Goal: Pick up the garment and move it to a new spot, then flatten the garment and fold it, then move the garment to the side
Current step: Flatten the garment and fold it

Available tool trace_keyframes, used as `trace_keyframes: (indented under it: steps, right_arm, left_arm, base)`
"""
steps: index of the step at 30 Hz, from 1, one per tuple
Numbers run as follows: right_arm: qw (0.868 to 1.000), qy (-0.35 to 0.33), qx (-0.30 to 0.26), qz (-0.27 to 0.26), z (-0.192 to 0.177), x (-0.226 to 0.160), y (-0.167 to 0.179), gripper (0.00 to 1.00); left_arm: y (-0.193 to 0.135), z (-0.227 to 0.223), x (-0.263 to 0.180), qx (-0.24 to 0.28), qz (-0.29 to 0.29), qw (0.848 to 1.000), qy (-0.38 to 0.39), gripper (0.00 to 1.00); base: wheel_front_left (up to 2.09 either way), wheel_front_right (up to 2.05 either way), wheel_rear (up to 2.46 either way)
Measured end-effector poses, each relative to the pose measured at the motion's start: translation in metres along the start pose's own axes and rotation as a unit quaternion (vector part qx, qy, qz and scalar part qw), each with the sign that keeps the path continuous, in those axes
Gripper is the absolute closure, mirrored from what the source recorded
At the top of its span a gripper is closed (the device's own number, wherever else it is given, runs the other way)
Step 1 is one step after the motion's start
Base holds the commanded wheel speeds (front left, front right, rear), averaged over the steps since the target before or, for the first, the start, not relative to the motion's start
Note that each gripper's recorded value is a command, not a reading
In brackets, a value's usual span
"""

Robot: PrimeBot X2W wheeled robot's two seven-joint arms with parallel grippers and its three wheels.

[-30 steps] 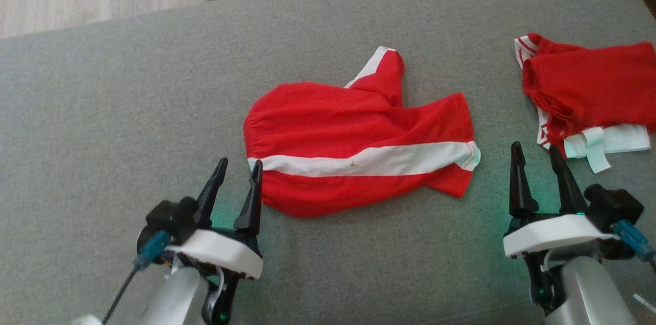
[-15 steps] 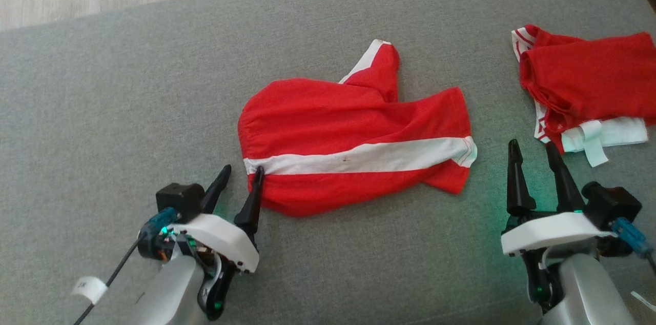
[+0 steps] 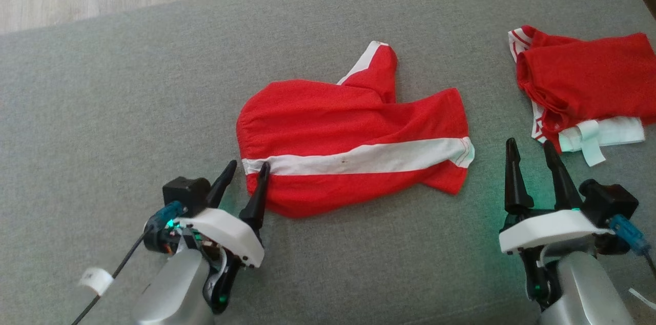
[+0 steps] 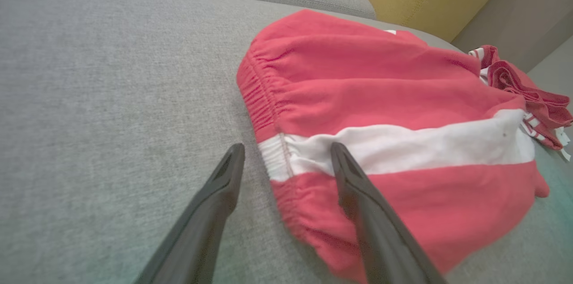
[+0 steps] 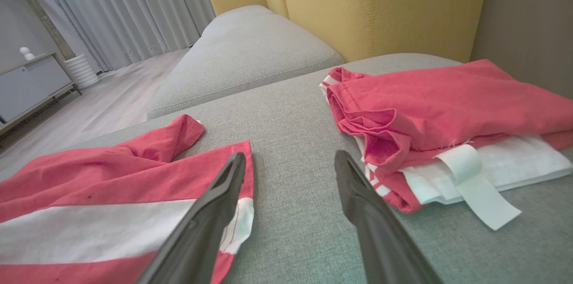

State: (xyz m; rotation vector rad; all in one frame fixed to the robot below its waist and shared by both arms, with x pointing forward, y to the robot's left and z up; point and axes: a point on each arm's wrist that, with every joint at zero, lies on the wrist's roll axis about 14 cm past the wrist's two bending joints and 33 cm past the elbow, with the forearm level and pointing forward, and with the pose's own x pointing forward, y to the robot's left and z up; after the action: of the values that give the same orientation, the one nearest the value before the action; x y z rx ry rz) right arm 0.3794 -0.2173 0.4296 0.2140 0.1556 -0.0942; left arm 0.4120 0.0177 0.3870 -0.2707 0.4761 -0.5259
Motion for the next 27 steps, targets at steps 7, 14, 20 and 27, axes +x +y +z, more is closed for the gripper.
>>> trace_keyframes:
  steps: [7, 14, 20, 27]
  right_arm:
    - [1.000, 0.000, 0.000, -0.002, 0.000, -0.001, -0.001, 0.00]
    - [1.000, -0.001, 0.001, 0.003, 0.001, -0.002, 0.002, 0.00]
    - [0.999, 0.036, 0.000, 0.018, -0.022, -0.006, 0.013, 0.00]
    - [0.994, 0.103, 0.018, 0.024, -0.051, -0.002, 0.020, 0.00]
  left_arm:
    - [-0.008, 0.002, 0.004, 0.000, -0.012, 1.000, 0.000, 1.00]
    - [-0.010, 0.012, -0.001, 0.004, -0.014, 1.000, -0.026, 1.00]
    - [-0.010, 0.027, -0.009, 0.008, -0.010, 0.998, -0.059, 1.00]
    - [-0.010, 0.032, -0.016, 0.008, -0.009, 0.997, -0.074, 1.00]
  base:
    - [0.00, 0.00, 0.00]
    - [0.00, 0.00, 0.00]
    - [0.00, 0.00, 0.00]
    - [0.00, 0.00, 0.00]
